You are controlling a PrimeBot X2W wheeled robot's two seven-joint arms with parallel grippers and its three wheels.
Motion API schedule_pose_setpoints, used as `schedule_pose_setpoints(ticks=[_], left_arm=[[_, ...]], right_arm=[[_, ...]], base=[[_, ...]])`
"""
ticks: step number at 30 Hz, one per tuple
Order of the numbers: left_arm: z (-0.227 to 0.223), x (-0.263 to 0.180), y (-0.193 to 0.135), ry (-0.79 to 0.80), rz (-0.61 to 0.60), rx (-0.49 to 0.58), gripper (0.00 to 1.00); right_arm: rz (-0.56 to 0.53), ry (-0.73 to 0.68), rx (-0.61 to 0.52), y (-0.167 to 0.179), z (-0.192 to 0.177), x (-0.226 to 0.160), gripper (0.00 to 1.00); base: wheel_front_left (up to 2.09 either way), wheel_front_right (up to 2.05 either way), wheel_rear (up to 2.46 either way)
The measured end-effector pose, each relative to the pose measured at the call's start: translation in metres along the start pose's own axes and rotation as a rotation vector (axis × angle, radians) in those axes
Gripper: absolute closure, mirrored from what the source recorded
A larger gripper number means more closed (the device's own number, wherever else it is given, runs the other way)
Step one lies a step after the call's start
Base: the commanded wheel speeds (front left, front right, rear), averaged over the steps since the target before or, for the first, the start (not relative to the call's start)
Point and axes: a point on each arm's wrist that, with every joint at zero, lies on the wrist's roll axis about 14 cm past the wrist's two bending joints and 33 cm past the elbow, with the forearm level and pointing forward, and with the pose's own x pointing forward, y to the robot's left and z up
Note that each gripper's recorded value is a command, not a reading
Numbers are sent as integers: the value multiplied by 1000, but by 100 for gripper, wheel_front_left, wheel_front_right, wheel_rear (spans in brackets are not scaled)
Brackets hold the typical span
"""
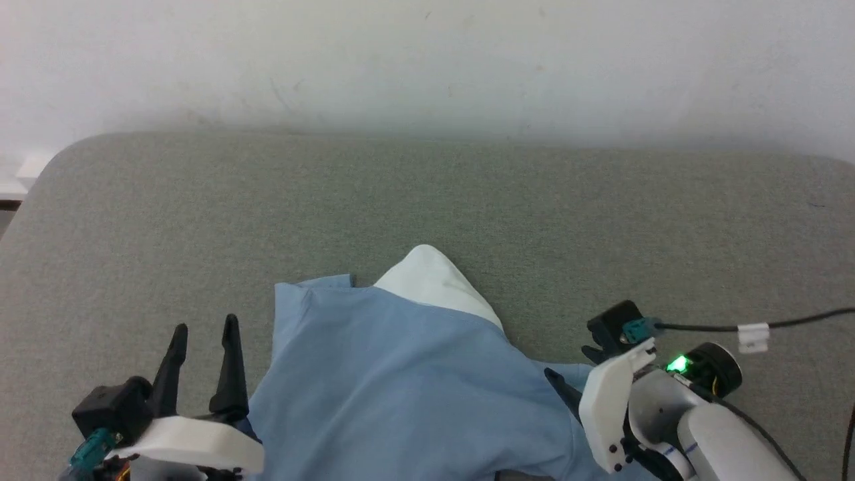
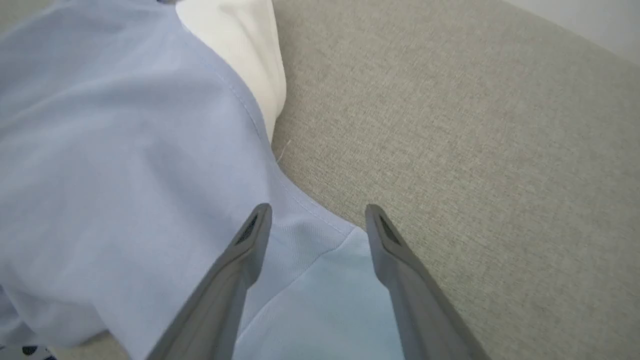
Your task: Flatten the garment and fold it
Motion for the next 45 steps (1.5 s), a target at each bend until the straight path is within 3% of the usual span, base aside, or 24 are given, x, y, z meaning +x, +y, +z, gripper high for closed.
schedule_pose_setpoints(ticks=[8, 9, 11, 17, 24, 28, 31, 32, 33, 34, 40, 45], left_arm=[[-12, 5, 4, 26, 27, -23, 0], [-14, 5, 5, 31, 33, -22, 0], [-17, 5, 7, 39, 40, -24, 0], [-17, 5, 9, 34, 44, -16, 0], [-13, 6, 5, 16, 28, -22, 0], [-16, 8, 2, 24, 17, -25, 0], [-19, 10, 0, 33, 11, -24, 0], [-20, 11, -1, 37, 9, -24, 0], [-22, 12, -2, 42, 6, -24, 0], [-24, 12, -3, 48, 4, -23, 0], [-29, 15, -6, 66, -7, -18, 0], [-28, 16, -7, 77, -24, -12, 0]], right_arm=[[101, 221, -14, 13, -31, 33, 0], [116, 237, -5, 16, -32, 35, 54], [136, 265, -7, 18, -32, 38, 100], [125, 169, -6, 8, -10, 40, 100], [-111, 24, 82, -86, 22, 13, 100], [-259, 58, 156, -137, -9, -14, 100], [-295, 86, 191, -141, -36, -23, 100], [-294, 80, 201, -138, -40, -23, 82], [-294, 67, 207, -135, -42, -22, 35], [-296, 31, 210, -133, -38, -22, 0], [-380, -370, 196, -143, 25, -40, 0], [-444, -557, 140, -136, 44, -65, 0]], base=[[0, 0, 0], [0, 0, 0], [0, 0, 0], [0, 0, 0], [0, 0, 0], [0, 0, 0], [0, 0, 0], [0, 0, 0], [0, 0, 0], [0, 0, 0], [0, 0, 0], [0, 0, 0]])
